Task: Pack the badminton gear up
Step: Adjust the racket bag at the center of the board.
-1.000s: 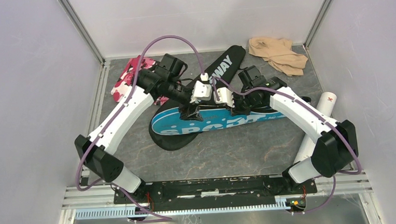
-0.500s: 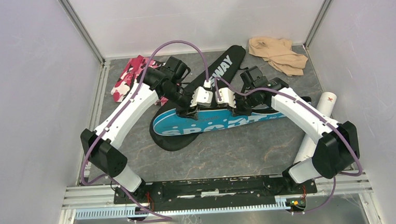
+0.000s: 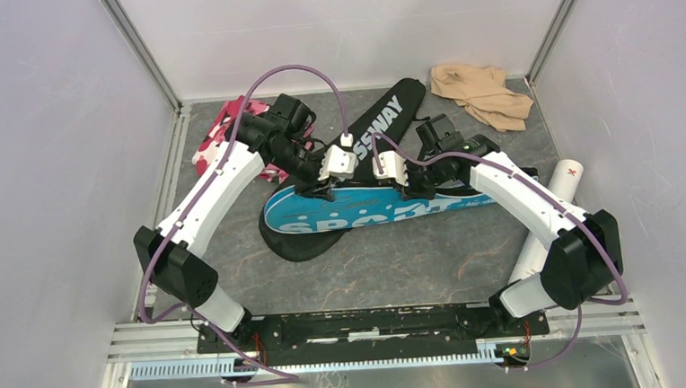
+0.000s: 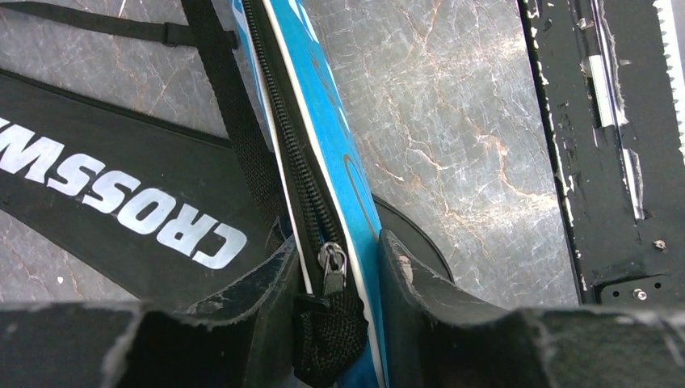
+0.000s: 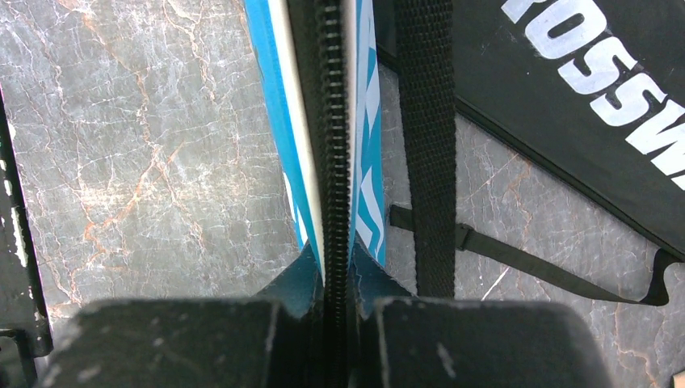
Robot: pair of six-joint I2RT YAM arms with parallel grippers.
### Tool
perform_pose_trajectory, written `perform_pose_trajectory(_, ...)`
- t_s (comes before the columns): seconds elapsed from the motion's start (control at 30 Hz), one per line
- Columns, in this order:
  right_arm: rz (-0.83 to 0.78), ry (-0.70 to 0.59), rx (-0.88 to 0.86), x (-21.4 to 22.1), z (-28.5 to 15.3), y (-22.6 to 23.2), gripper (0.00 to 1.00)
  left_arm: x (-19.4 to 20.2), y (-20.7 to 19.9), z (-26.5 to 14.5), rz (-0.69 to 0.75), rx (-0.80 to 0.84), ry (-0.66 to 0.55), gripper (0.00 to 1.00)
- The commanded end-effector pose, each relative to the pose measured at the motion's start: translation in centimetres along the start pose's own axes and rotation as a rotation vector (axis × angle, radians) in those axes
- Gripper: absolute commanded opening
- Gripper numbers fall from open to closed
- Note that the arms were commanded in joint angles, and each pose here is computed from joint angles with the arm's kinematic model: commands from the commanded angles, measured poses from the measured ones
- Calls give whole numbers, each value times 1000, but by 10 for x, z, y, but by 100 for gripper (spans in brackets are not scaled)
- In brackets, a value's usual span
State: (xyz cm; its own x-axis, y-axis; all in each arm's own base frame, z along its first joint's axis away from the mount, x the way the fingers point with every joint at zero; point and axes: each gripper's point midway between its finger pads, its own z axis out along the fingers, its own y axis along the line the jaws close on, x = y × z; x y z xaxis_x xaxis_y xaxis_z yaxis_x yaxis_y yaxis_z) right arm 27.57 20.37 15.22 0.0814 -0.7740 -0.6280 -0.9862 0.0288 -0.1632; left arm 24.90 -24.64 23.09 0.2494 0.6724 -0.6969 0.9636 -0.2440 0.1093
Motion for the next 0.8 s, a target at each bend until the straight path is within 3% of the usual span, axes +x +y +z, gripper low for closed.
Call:
perform_pose_trajectory(0.0, 22, 2, 20, 3, -14, 2, 0, 17, -18, -21, -19, 6, 72, 43)
perform_pose_trajectory(0.77, 26, 14, 9, 6, -14, 4, 0, 36, -18, -36, -78, -17, 73, 34)
